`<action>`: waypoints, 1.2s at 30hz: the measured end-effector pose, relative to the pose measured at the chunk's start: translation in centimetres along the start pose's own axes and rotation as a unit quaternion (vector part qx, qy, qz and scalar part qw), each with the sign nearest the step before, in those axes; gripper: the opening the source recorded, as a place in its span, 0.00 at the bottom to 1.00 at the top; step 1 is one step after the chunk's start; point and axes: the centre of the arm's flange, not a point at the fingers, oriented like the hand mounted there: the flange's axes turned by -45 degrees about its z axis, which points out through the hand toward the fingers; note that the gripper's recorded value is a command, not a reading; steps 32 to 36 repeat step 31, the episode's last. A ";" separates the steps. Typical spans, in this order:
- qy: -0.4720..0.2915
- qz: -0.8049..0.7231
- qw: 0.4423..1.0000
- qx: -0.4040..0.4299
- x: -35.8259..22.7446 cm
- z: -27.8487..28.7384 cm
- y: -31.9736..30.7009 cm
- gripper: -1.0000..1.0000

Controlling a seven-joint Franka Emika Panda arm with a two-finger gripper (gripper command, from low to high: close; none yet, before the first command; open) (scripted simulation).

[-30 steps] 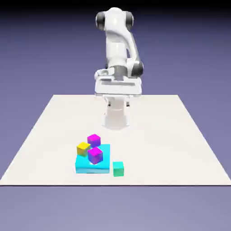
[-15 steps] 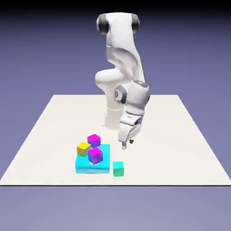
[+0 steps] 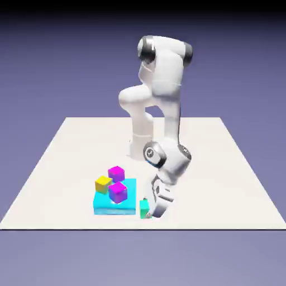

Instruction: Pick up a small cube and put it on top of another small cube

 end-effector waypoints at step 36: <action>0.000 0.361 0.911 0.200 -21.5 -1.6 -5.3 1.00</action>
